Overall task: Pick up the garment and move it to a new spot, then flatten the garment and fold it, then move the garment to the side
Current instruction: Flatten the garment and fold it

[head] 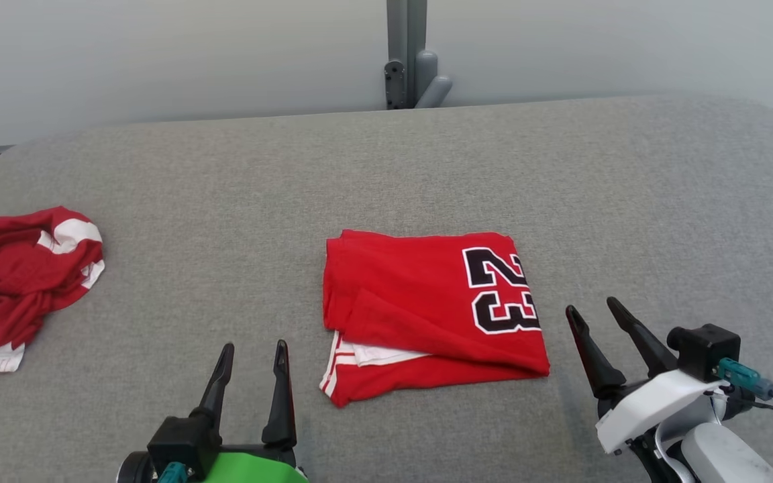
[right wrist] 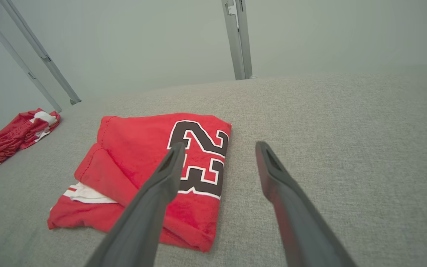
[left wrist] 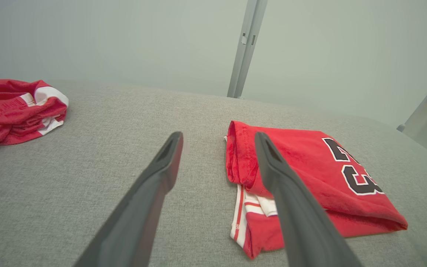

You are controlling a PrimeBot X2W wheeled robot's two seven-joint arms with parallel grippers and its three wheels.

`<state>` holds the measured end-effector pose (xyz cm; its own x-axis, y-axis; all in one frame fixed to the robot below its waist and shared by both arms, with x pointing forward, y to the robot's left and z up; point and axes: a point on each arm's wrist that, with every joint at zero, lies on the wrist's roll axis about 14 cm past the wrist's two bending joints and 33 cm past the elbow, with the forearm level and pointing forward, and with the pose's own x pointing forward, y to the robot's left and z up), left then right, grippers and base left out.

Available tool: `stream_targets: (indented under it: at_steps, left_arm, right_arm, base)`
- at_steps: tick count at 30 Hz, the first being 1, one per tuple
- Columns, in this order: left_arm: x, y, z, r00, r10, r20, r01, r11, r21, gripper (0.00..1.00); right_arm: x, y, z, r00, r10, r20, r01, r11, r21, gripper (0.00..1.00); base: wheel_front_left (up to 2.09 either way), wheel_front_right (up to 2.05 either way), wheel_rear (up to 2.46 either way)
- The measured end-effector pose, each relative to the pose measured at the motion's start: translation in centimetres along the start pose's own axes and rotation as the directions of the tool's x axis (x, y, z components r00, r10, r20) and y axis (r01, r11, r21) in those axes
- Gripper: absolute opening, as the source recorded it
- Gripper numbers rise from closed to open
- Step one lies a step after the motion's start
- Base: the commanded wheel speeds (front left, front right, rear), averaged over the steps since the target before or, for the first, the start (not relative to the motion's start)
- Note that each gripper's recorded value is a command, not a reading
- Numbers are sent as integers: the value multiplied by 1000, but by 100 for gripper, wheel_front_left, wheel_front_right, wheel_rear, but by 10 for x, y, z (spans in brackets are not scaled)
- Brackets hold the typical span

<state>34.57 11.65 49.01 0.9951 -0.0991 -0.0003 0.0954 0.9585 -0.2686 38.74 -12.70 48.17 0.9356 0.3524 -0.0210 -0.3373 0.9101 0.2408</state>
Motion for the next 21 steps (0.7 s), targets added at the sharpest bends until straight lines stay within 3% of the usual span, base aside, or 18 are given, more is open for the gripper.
stream_targets:
  at_steps: [1, 2, 10, 21]
  left_arm:
    - [-1, 1, 2, 1000, 4, 7, -4, 1000, 8, 100]
    - [-2, 2, 4, 1000, 10, 15, -10, 1000, 11, 100]
    - [-14, 14, 13, 997, 62, 51, -64, 997, 34, 100]
    - [-30, 37, 9, 986, 159, 41, -160, 987, 21, 100]
  right_arm:
    - [4, 3, 0, 1000, 13, -2, -13, 1000, -4, 36]
    - [8, 6, 1, 1000, 29, -5, -29, 1000, -12, 0]
    - [49, 37, -4, 982, 176, -65, -183, 976, -121, 0]
    - [84, 83, -43, 886, 381, -265, -450, 844, -291, 0]
  base:
    - [0, 0, 0]
    - [0, 0, 0]
    - [0, 0, 0]
    - [0, 0, 0]
